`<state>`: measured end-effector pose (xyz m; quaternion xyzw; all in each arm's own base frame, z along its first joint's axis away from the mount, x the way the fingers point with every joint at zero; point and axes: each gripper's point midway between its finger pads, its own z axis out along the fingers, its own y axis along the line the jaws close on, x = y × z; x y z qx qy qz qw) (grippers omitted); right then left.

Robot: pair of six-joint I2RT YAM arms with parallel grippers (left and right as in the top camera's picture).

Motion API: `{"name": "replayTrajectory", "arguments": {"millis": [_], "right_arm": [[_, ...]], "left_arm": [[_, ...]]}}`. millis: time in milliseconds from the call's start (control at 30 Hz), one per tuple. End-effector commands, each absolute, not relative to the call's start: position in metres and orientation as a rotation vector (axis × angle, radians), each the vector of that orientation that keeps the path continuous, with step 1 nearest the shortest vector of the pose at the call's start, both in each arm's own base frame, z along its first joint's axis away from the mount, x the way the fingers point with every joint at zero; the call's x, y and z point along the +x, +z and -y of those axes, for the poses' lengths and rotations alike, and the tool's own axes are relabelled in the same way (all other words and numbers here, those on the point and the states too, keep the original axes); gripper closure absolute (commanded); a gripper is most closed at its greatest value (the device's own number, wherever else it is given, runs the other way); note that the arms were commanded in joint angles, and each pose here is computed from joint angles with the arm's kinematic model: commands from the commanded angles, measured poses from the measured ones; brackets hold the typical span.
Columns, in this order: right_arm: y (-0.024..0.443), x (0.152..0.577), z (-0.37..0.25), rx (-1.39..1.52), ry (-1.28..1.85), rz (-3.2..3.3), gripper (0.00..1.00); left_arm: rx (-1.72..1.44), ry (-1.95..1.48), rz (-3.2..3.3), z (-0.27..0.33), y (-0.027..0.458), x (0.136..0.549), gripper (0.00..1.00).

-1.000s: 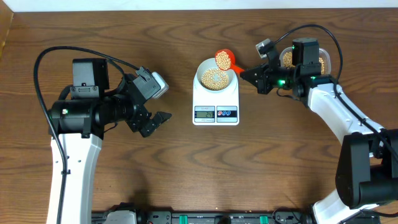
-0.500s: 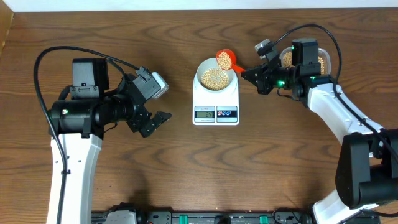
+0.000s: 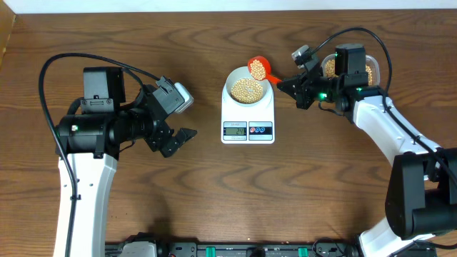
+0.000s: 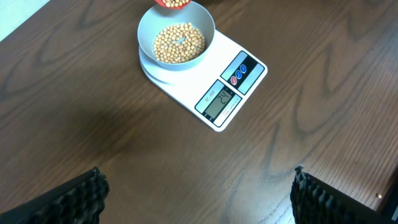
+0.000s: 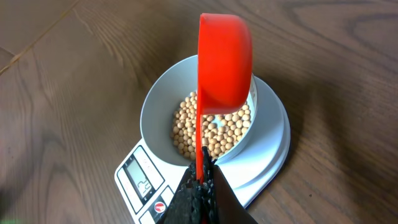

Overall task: Scoop item into bowl and weigh 50g on scale
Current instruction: 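Tip the scoop with the right gripper to pour soybeans into bowl, then hold the tipped scoop over the bowl with the right gripper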

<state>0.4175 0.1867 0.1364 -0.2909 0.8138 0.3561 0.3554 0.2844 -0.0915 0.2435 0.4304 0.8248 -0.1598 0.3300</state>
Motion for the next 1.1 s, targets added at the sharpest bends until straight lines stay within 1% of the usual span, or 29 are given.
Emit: {"name": "replayTrajectory", "arguments": {"millis": [0, 867, 967, 1067], "right_arm": [[0.1313, 0.4150, -0.1906, -0.781, 0.926, -2.098, 0.99], [0.1342, 0.4127, -0.1932, -0.791, 0.953, -2.083, 0.99], [0.1294, 0.4162, -0.1891, -0.810, 0.892, -2.087, 0.99], [0.1349, 0.4147, -0.1924, -0.825, 0.919, -2.058, 0.99]], "left_arm": [[1.114, -0.412, -2.165, 0.0896, 0.2454, 0.2867, 0.04], [1.114, -0.412, -2.165, 0.0896, 0.2455, 0.2867, 0.04], [1.115, -0.412, -2.164, 0.0896, 0.2455, 0.2867, 0.04], [1.114, -0.413, -2.164, 0.0896, 0.2455, 0.2867, 0.04]]}}
